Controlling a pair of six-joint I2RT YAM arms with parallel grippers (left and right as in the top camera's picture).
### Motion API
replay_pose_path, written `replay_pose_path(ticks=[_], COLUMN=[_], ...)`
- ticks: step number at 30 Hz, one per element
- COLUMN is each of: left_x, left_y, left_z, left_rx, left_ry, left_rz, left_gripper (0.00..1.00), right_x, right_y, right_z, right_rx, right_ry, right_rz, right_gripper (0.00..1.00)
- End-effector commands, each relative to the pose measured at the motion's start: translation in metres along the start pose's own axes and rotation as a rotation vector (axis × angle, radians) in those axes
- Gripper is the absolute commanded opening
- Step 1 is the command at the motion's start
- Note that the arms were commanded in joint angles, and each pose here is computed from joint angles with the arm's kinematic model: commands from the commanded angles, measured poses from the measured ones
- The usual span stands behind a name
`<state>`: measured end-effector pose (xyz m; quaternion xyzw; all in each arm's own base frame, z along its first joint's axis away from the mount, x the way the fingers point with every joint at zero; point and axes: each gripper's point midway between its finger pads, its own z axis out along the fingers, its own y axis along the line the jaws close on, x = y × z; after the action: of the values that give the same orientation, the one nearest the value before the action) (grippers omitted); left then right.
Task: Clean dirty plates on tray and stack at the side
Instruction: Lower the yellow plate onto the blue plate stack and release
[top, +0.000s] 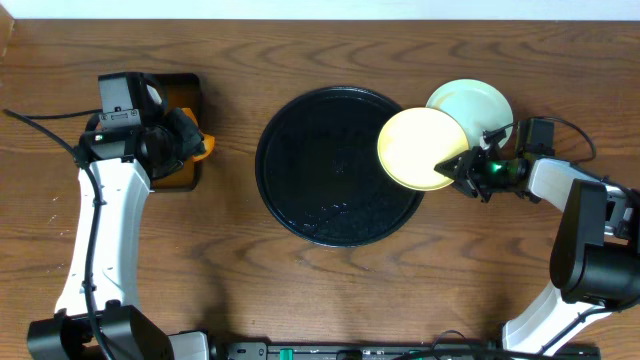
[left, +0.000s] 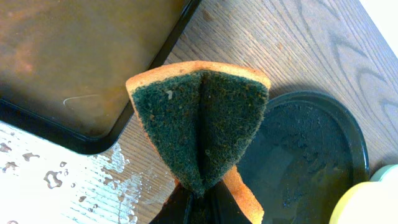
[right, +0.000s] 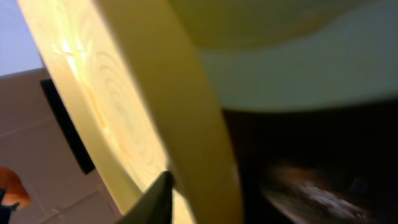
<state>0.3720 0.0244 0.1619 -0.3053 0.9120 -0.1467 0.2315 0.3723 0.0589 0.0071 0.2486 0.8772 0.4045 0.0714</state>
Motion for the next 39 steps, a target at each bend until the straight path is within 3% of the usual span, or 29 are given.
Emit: replay_pose_path(ticks=[1, 2, 4, 11, 17, 23, 26, 33, 34, 35, 37, 39], left_x=[0.001, 0.001, 0.001, 0.002, 0.002, 0.002, 0.002, 0.001, 0.001, 0.001, 0.001, 0.001], left_y=[0.003, 0.003, 0.003, 0.003, 0.003, 0.003, 0.003, 0.003, 0.003, 0.003, 0.003, 0.003], left_z=[0.003, 0.003, 0.003, 0.003, 0.003, 0.003, 0.003, 0.003, 0.003, 0.003, 0.003, 0.003], left_rx=[-0.011, -0.011, -0.011, -0.011, -0.011, -0.011, -0.011, -0.011, -0.011, -0.011, -0.011, -0.01], left_ry=[0.006, 0.006, 0.006, 0.006, 0.006, 0.007, 0.006, 0.006, 0.006, 0.006, 0.006, 0.005], left_rz=[0.007, 0.007, 0.007, 0.007, 0.007, 0.006, 0.007, 0.007, 0.007, 0.007, 0.007, 0.007], left_gripper=[0.08, 0.08, 0.08, 0.08, 0.08, 0.08, 0.08, 0.08, 0.08, 0.08, 0.08, 0.08], right_x=[-0.004, -0.005, -0.008, -0.025, -0.054, -0.098, -0.108, -0.114, -0.114, -0.113, -0.11, -0.107], right_y=[-0.018, -0.017, -0.016, 0.018, 0.046, 0.034, 0.004, -0.002, -0.002, 0.0, 0.005, 0.015], right_z=[0.0, 0.0, 0.0, -0.006, -0.047, -0.112, -0.125, -0.124, -0.122, -0.118, -0.113, -0.109], right_rx=[0.058, 0.056, 0.051, -0.096, -0.126, 0.057, 0.269, 0.295, 0.29, 0.269, 0.238, 0.201], right_ry=[-0.033, -0.037, -0.051, -0.094, -0.231, -0.479, -0.566, -0.59, -0.586, -0.569, -0.543, -0.513], right_rz=[0.043, 0.038, 0.024, -0.054, -0.1, -0.032, 0.035, 0.047, 0.053, 0.049, 0.033, -0.003], right_gripper=[0.22, 0.21, 0.02, 0.01, 0.02, 0.01, 0.01, 0.01, 0.08, 0.36, 0.5, 0.53])
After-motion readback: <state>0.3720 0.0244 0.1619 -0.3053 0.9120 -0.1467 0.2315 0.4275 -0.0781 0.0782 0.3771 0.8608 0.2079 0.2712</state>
